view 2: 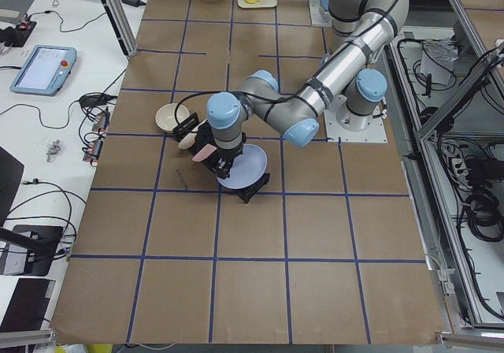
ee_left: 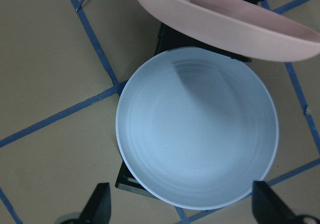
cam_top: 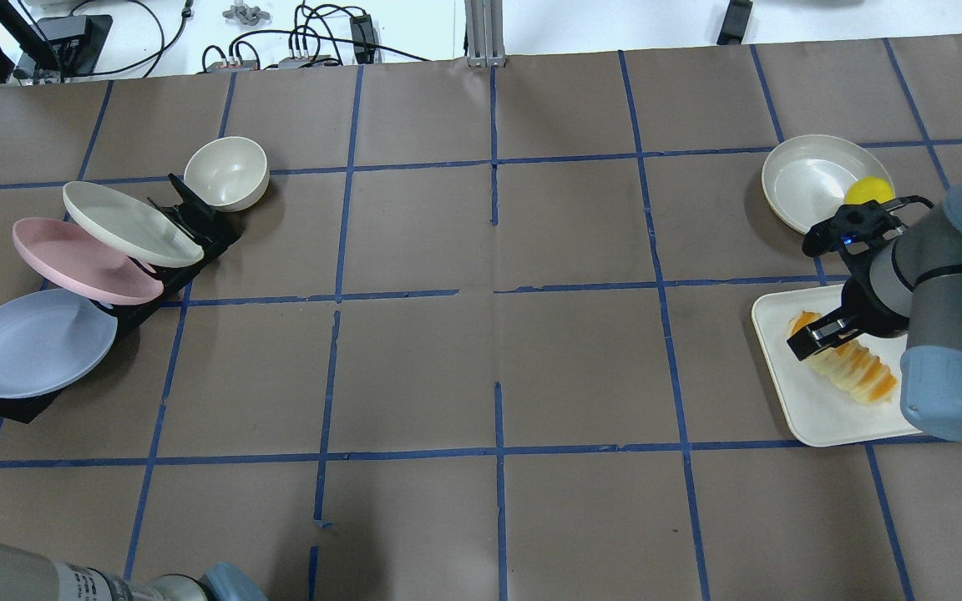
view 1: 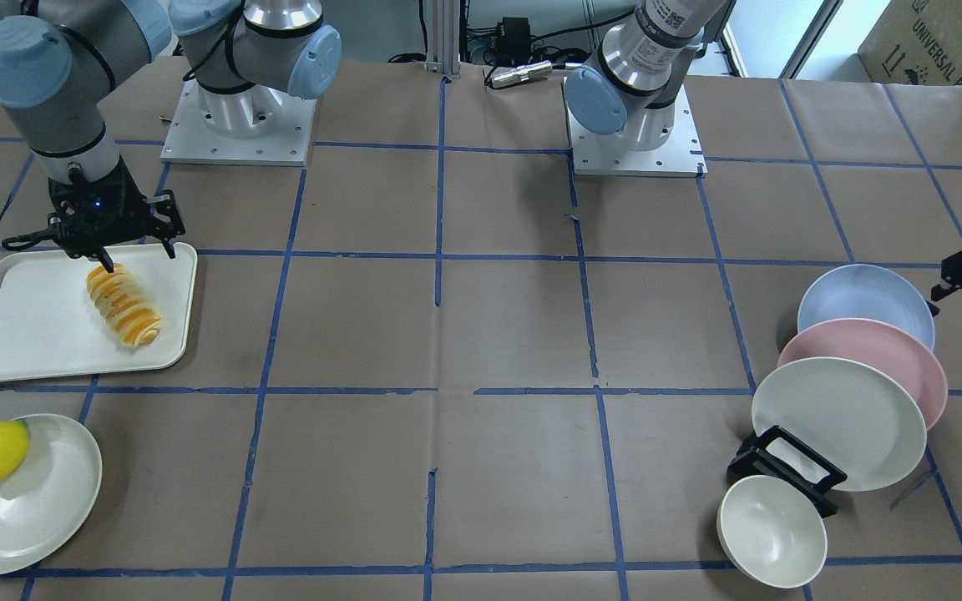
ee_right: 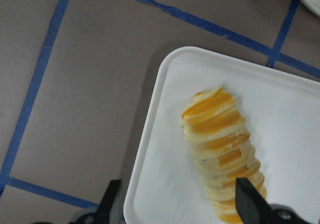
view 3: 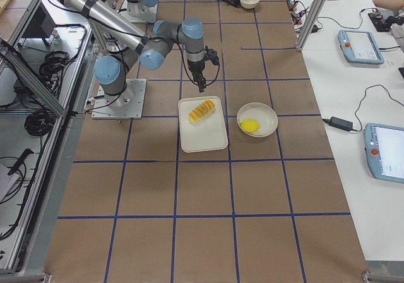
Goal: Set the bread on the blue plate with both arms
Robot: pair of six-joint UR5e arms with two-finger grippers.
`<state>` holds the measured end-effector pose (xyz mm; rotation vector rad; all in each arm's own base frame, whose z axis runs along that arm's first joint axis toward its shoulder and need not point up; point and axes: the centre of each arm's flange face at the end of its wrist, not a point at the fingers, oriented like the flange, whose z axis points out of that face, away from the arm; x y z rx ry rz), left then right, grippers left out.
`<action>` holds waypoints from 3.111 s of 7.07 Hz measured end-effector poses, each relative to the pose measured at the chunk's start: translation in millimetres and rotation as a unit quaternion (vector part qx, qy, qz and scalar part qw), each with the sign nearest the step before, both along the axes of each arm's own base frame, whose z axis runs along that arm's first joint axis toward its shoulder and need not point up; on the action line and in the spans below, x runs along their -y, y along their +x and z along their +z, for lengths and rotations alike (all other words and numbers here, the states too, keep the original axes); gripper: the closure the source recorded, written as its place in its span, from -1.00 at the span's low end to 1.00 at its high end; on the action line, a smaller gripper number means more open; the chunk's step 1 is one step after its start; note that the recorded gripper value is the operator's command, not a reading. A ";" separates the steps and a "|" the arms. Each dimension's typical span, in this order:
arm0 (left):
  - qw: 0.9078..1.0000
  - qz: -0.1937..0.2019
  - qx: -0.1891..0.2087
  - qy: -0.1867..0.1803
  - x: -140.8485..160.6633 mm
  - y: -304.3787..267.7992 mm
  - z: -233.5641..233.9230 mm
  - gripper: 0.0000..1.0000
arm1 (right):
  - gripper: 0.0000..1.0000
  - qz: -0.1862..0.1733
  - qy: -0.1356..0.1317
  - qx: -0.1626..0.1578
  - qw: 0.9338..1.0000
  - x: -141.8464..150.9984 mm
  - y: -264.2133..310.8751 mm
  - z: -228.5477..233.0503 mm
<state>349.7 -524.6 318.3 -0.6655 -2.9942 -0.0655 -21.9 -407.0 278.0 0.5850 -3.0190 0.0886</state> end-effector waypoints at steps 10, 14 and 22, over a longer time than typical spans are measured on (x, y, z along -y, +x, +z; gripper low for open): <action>0.995 0.013 -0.083 0.049 30.9 30.0 -125.0 0.53 | -0.63 0.003 0.013 -0.008 1.000 40.2 -54.6 -83.0; 0.996 0.013 -0.078 0.042 33.8 30.1 -115.1 0.87 | 0.84 -0.005 0.022 -0.004 1.000 37.6 -60.0 -92.6; 0.996 0.033 -0.040 0.070 -31.9 -33.1 85.6 0.87 | 0.83 -0.061 -0.016 -0.042 0.997 32.3 -47.1 35.6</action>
